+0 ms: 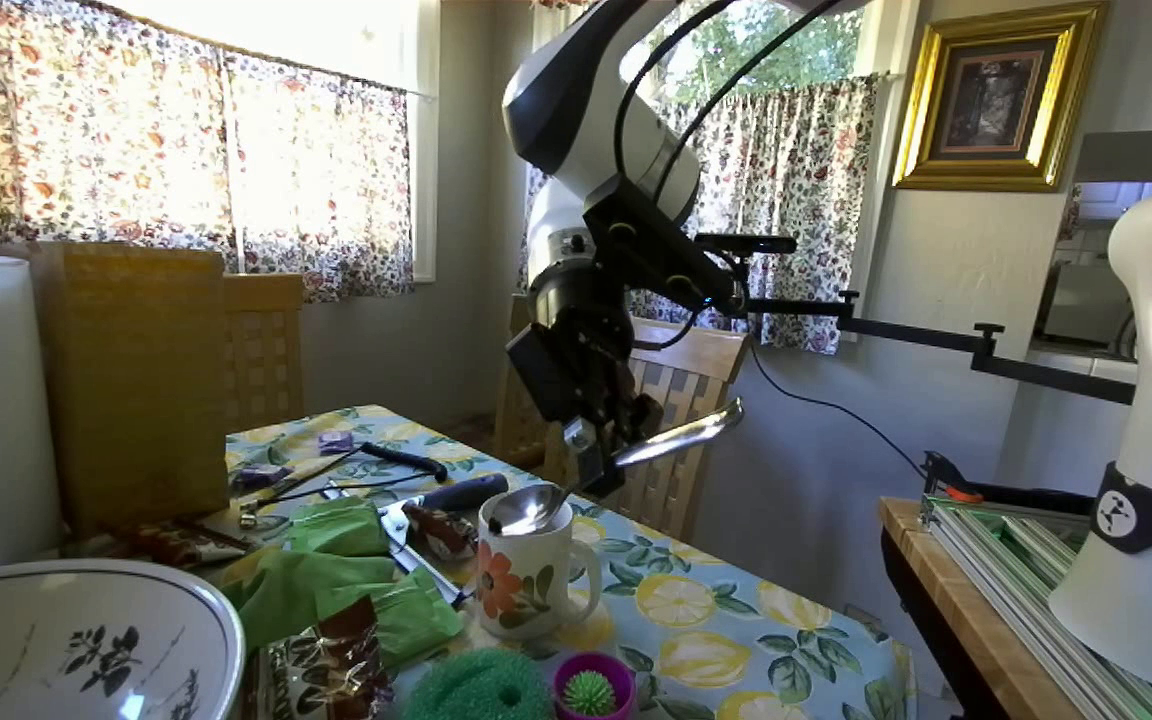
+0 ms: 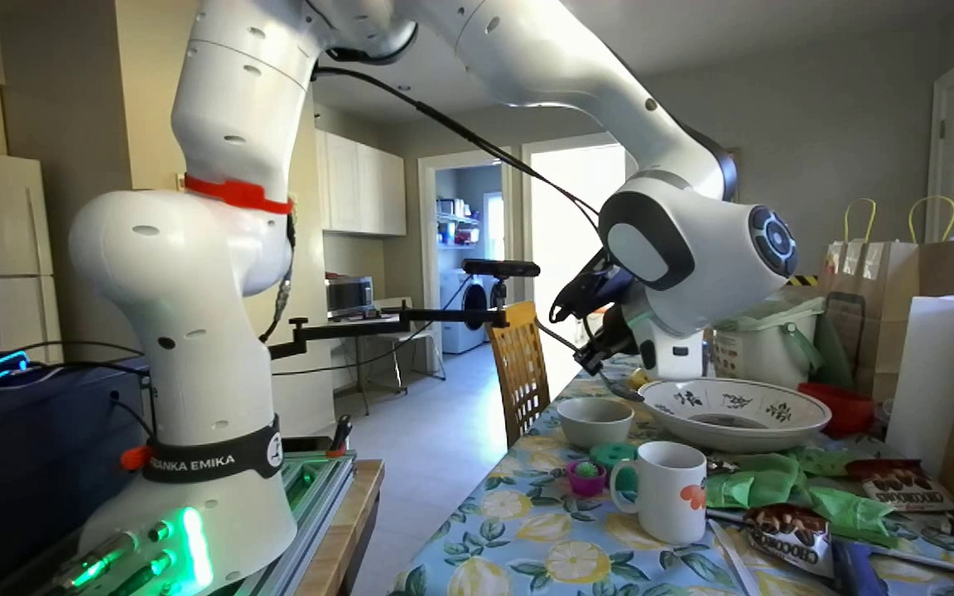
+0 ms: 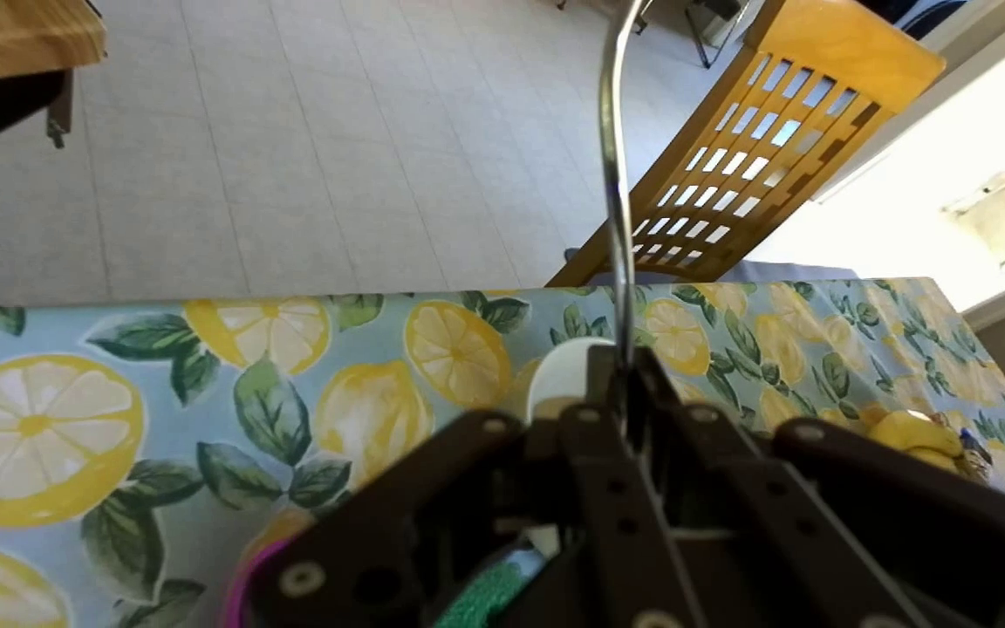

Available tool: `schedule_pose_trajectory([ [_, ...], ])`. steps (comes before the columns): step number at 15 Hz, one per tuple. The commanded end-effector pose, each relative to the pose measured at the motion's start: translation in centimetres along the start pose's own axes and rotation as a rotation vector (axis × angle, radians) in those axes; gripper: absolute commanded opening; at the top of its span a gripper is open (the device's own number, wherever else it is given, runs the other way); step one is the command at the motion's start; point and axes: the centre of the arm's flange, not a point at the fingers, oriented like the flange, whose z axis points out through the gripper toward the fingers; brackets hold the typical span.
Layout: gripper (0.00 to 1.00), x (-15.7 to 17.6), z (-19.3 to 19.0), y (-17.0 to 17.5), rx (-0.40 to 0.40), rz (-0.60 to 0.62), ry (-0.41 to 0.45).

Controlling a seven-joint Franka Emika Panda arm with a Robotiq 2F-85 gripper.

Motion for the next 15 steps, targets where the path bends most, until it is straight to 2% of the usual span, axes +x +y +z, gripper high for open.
schedule_pose_trajectory([
  [1, 0.02, -0.5, -0.7, 2.9, 0.016, 0.004, -0.02],
  [9, 0.02, -1.6, 0.9, 9.3, 0.026, 0.067, -0.065],
  [15, 0.02, -2.3, 3.4, 12.9, 0.04, 0.05, -0.075],
])
